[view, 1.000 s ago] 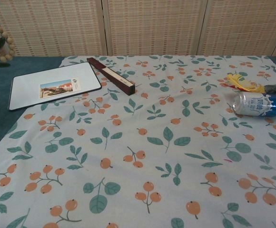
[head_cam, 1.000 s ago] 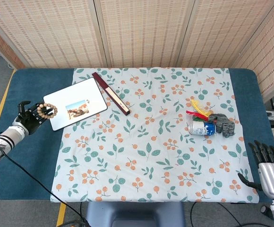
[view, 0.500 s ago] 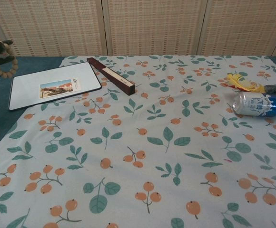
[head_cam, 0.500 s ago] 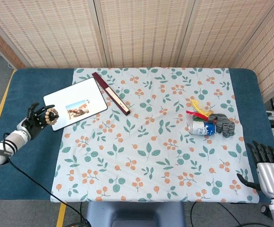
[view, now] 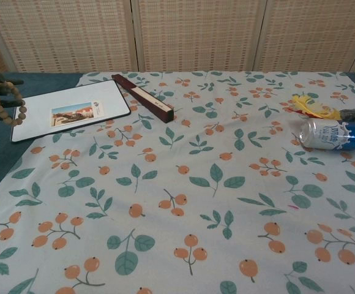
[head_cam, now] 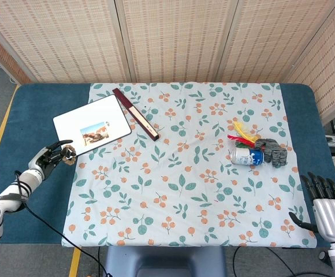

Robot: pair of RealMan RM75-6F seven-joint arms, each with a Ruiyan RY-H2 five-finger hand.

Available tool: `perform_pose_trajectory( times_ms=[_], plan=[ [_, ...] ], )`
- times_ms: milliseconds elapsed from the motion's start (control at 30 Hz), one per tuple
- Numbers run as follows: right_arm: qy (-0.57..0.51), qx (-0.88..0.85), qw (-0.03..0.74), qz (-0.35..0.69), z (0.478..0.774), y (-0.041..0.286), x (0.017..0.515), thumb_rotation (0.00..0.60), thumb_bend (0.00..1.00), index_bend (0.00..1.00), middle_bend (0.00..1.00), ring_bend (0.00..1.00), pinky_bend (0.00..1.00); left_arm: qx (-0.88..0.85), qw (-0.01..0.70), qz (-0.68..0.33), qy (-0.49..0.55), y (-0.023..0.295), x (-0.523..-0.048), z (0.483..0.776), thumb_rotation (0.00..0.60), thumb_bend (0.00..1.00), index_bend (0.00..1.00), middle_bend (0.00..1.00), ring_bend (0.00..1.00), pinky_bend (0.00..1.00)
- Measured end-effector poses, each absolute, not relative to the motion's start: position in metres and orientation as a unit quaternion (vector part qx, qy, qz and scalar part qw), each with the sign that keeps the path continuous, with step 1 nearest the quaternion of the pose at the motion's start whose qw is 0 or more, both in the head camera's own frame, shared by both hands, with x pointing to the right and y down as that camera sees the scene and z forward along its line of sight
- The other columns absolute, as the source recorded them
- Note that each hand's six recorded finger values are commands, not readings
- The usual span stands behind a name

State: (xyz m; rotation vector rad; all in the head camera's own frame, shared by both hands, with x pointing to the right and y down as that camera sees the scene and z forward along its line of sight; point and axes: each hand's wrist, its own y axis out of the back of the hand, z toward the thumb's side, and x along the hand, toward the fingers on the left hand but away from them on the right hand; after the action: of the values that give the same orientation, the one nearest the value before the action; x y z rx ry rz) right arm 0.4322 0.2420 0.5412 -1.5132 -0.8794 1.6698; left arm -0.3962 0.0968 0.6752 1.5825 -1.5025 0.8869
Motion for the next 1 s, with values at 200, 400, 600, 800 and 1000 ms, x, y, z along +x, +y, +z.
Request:
perform_pose_trajectory(
  times_ms=[200, 400, 600, 800, 1000],
  plan=[
    [-0.341, -0.585, 0.354, 0.645, 0.54, 0.242, 0.432, 0.418, 0.15, 0.0, 0.0, 0.0, 0.0, 0.617, 0.39, 0.339, -0.594, 0.097, -0.393, 0.675, 0.6, 0.64, 0.3, 0.74, 0.37, 0.0],
    [-0.341, -0.584, 0.355, 0.645, 0.54, 0.242, 0.432, 0.418, 0.15, 0.0, 0.0, 0.0, 0.0, 0.621, 0.386, 0.339, -0.592, 0.098, -0.391, 0.675, 0.427, 0.76, 0.3, 0.75, 0.37, 0.0],
    [-0.342, -0.582, 0.354, 0.647, 0.539, 0.242, 0.433, 0.418, 0.15, 0.0, 0.0, 0.0, 0.0, 0.621, 0.393, 0.327, -0.595, 0.099, -0.388, 0.675, 0.279, 0.69, 0.31, 0.76, 0.37, 0.0],
    [-0.346, -0.58, 0.356, 0.646, 0.537, 0.241, 0.434, 0.418, 0.15, 0.0, 0.0, 0.0, 0.0, 0.628, 0.391, 0.33, -0.587, 0.101, -0.386, 0.675, 0.226, 0.97, 0.32, 0.76, 0.37, 0.0],
    [-0.347, -0.58, 0.358, 0.645, 0.536, 0.241, 0.434, 0.418, 0.15, 0.0, 0.0, 0.0, 0.0, 0.643, 0.382, 0.343, -0.568, 0.105, -0.382, 0.676, 0.34, 1.0, 0.31, 0.75, 0.37, 0.0]
  ],
)
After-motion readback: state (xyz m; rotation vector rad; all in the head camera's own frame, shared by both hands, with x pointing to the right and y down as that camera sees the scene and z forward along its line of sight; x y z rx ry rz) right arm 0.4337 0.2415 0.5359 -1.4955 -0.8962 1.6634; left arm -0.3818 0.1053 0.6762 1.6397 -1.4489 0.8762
